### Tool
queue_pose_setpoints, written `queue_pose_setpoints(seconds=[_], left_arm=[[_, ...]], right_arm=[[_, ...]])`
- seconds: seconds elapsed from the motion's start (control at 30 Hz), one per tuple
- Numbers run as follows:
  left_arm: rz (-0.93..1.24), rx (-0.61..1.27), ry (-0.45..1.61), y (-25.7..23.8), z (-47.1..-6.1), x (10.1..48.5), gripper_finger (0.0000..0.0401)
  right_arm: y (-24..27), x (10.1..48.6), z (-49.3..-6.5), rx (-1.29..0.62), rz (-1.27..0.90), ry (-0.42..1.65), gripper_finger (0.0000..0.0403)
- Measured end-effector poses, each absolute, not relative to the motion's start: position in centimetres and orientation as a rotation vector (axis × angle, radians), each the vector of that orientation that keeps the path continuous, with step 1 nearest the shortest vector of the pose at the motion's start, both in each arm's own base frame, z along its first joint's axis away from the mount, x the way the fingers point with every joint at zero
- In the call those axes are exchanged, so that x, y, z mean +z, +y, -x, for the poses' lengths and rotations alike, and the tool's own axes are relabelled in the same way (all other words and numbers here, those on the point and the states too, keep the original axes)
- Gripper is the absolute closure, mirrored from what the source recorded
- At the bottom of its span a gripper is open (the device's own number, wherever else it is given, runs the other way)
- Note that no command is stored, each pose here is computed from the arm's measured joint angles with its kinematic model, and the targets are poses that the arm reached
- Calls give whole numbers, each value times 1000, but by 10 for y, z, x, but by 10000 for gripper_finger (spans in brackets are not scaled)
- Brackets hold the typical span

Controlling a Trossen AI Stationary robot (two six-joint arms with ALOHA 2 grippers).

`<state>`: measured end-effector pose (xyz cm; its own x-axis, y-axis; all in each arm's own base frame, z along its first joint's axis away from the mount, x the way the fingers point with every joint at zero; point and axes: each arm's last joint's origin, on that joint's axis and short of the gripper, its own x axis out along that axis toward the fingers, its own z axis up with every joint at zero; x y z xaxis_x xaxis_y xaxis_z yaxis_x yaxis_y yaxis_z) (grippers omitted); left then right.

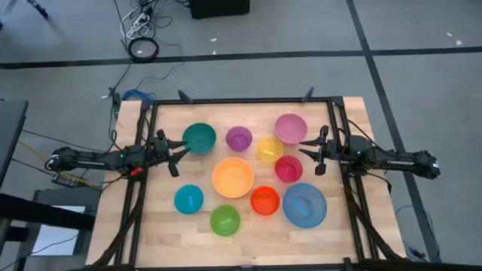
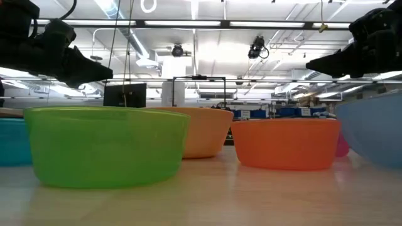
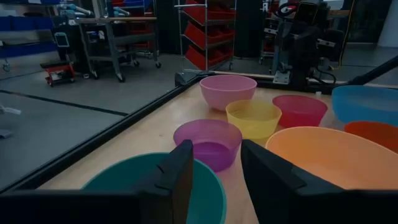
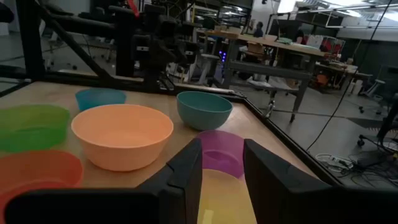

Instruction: Nest bowls inside each other

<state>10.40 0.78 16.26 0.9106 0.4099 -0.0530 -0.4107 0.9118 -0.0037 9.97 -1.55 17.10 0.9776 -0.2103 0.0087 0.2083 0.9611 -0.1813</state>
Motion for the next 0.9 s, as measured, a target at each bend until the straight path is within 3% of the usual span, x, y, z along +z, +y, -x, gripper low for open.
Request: queue_pose_setpoints(seconds=[0.3,0.4,0.53,0.63,0.77,0.9], left_arm=[[21,423,50,8,-104,163,256],[136,416,25,8,-104,163,256],[331,405,-39,7,-104,165,256],[350,400,-114,8,-104,172,256],[243,346,-219,6,-104,190,256],[128,418,-198,8,-104,234,256]], right_arm=[[-16,172,-100,-223,183,2,298],[-16,176,-100,-221,160,-40,298],[-13,182,-99,-138,-78,-130,298],[-15,189,-98,-182,-49,-208,298],[-16,205,-94,-236,-36,-301,298],[-16,237,-93,-246,10,-215,298]])
